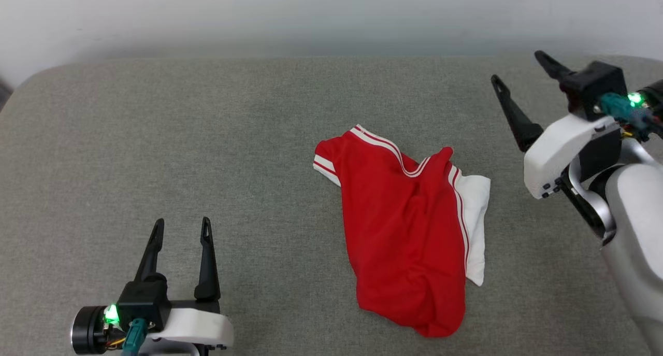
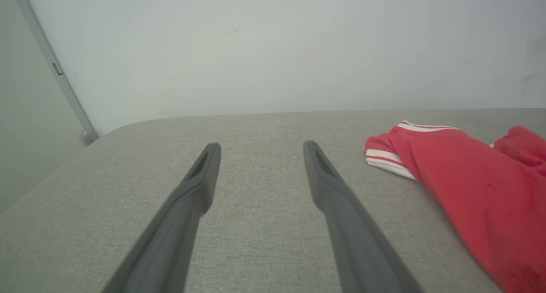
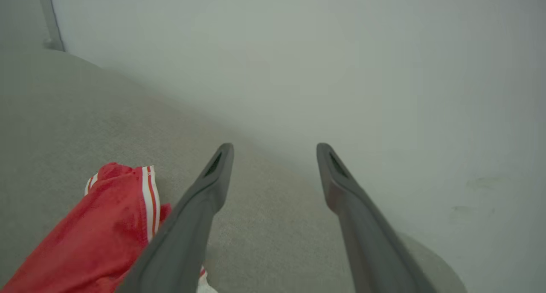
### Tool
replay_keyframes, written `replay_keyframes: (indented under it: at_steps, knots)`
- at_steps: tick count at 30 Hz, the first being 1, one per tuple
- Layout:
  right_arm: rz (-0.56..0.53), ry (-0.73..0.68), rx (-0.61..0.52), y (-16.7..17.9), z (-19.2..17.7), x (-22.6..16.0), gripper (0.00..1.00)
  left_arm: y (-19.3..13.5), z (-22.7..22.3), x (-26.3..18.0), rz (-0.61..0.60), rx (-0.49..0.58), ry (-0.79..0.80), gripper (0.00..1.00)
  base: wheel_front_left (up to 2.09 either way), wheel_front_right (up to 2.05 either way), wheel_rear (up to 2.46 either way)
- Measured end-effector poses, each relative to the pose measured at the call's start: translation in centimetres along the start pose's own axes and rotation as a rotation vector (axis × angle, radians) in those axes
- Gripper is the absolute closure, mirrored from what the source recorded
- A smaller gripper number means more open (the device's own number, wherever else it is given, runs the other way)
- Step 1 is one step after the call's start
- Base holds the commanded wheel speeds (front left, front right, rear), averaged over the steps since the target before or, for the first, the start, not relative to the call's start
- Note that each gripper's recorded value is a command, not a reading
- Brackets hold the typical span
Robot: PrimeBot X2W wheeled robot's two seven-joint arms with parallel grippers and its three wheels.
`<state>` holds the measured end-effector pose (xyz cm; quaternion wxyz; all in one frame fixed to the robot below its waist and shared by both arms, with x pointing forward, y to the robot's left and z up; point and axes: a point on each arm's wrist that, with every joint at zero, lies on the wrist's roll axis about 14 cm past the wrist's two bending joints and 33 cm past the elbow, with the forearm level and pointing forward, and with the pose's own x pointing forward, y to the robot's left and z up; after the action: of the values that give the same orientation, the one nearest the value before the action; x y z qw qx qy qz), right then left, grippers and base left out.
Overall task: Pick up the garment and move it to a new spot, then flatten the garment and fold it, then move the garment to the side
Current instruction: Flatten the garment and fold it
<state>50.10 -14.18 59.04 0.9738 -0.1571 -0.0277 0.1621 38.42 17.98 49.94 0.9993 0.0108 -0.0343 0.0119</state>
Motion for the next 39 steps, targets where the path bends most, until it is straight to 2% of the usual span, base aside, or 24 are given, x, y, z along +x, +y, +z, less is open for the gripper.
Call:
replay_keyframes:
  at_steps: [3, 8, 12, 17, 23, 28, 29, 30, 35, 39]
  knots:
    - [0.104, 0.237, 0.019, 1.3, -3.7, 0.2, 0.00, 0.1, 0.0, 0.6, 0.005, 0.000, -0.002, 0.00, 0.00, 0.00, 0.00]
    - [0.285, 0.682, 0.030, 3.4, -10.8, -3.0, 0.00, -0.1, -0.4, 1.4, -0.001, -0.001, 0.002, 0.00, 0.00, 0.00, 0.00]
    - [0.375, 0.906, 0.034, 4.1, -13.8, -4.9, 0.00, -0.1, -0.8, 2.2, -0.003, -0.004, 0.008, 0.00, 0.00, 0.00, 0.00]
    - [0.439, 1.023, 0.089, 5.9, -16.8, -5.0, 0.00, -0.2, -1.6, 3.1, -0.005, -0.004, 0.023, 0.00, 0.00, 0.00, 0.00]
    - [0.514, 1.081, 0.126, 9.7, -20.1, -4.7, 0.00, 0.2, -2.8, 3.5, 0.010, 0.002, 0.053, 0.00, 0.00, 0.00, 0.00]
    - [0.539, 1.084, 0.117, 10.9, -21.5, -4.8, 0.00, 0.6, -3.4, 3.5, 0.024, 0.007, 0.069, 0.00, 0.00, 0.00, 0.00]
    - [0.539, 1.069, 0.115, 11.0, -21.5, -4.8, 0.94, 0.7, -3.4, 3.6, 0.026, 0.006, 0.068, 0.00, 0.00, 0.00, 0.00]
    - [0.538, 1.049, 0.109, 11.0, -21.4, -4.7, 1.00, 0.6, -3.3, 3.6, 0.024, 0.004, 0.067, 0.00, 0.00, 0.00, 0.00]
    - [0.523, 0.893, 0.124, 11.0, -19.0, -3.9, 1.00, 0.3, -2.6, 3.1, 0.017, 0.000, 0.053, 0.00, 0.00, 0.00, 0.00]
    - [0.460, 0.736, 0.086, 7.7, -15.6, -3.1, 1.00, 0.1, -1.6, 2.4, 0.012, -0.003, 0.031, 0.00, 0.00, 0.00, 0.00]
